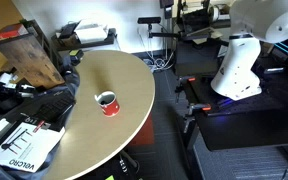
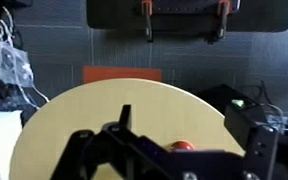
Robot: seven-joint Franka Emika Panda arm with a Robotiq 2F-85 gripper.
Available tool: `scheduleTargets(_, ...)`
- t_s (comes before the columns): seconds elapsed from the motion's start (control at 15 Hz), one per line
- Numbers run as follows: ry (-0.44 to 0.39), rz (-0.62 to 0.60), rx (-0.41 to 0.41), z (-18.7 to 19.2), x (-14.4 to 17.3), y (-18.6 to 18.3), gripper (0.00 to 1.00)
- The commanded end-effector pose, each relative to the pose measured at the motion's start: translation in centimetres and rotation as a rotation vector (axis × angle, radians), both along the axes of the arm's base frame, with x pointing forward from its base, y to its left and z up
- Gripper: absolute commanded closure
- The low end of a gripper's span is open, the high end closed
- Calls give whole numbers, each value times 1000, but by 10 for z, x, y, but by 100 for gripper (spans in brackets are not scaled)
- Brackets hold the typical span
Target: Remove the pen from the orange cup and put it on the table
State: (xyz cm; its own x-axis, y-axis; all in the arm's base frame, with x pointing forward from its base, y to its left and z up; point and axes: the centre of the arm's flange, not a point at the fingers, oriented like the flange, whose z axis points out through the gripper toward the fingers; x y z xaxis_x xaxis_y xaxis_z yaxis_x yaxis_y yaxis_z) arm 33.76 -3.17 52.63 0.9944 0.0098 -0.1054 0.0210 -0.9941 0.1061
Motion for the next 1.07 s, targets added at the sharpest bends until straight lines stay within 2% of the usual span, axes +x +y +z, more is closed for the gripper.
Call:
scheduleTargets(0.0, 0, 0, 0, 0, 0, 0, 0)
scheduleTargets(0.4, 0, 0, 0, 0, 0, 0, 0)
scheduleTargets(0.53, -9, 79, -18, -2, 21, 2, 0)
scheduleTargets(0.6, -24, 171, -27, -5, 36, 5, 0)
scheduleTargets(1.0, -70, 524, -18, -27, 144, 21, 0)
